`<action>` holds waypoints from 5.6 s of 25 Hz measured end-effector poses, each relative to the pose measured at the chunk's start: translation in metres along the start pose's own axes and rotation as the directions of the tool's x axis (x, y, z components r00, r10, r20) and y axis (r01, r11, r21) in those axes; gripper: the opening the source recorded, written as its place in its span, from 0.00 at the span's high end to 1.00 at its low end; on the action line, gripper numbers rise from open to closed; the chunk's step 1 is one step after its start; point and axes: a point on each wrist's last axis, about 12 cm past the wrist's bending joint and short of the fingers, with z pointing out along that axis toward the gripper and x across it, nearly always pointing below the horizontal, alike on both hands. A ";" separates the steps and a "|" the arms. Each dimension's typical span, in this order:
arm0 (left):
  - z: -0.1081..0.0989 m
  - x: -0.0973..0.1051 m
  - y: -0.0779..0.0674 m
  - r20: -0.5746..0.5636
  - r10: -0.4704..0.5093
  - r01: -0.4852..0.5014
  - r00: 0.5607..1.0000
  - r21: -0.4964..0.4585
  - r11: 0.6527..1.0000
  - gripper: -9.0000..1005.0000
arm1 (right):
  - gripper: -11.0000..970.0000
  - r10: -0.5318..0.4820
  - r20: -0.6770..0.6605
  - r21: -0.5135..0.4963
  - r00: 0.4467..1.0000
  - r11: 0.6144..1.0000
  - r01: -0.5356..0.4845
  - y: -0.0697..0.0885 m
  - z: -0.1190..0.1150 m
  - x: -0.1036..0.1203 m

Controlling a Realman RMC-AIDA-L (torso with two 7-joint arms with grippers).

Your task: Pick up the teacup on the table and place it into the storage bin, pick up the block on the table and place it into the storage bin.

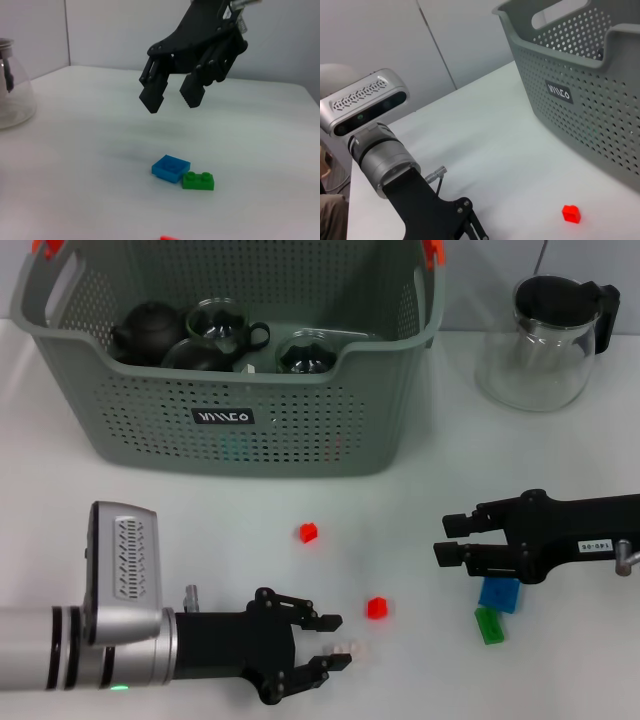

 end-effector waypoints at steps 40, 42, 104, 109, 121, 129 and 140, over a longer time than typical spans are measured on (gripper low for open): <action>-0.047 -0.035 0.015 0.188 -0.093 0.092 0.978 0.017 0.996 0.80 | 0.52 0.007 -0.003 -0.001 1.000 1.000 -0.007 -0.001 -0.001 0.001; -0.073 -0.051 0.023 0.274 -0.094 0.101 0.957 -0.010 0.995 0.80 | 0.52 0.004 -0.003 -0.001 1.000 1.000 -0.004 -0.001 -0.001 0.000; -0.007 -0.016 0.049 0.048 -0.109 0.117 0.993 -0.263 0.958 0.53 | 0.52 0.006 0.001 0.014 1.000 1.000 -0.006 -0.003 0.002 -0.002; 0.005 -0.017 0.058 0.010 -0.123 0.120 0.992 -0.293 0.948 0.56 | 0.52 0.004 0.001 0.012 1.000 1.000 -0.004 -0.003 0.002 -0.003; 0.015 -0.011 0.059 -0.044 -0.126 0.105 0.991 -0.322 0.941 0.58 | 0.52 0.006 0.003 0.015 1.000 1.000 -0.006 -0.003 0.002 -0.003; 0.017 -0.010 0.060 -0.066 -0.125 0.097 0.990 -0.329 0.939 0.58 | 0.52 0.011 0.003 0.019 1.000 1.000 -0.012 -0.003 0.001 0.000; 0.021 -0.011 0.059 -0.071 -0.129 0.102 0.989 -0.302 0.948 0.76 | 0.52 0.014 0.006 0.022 1.000 1.000 -0.014 -0.003 0.000 0.000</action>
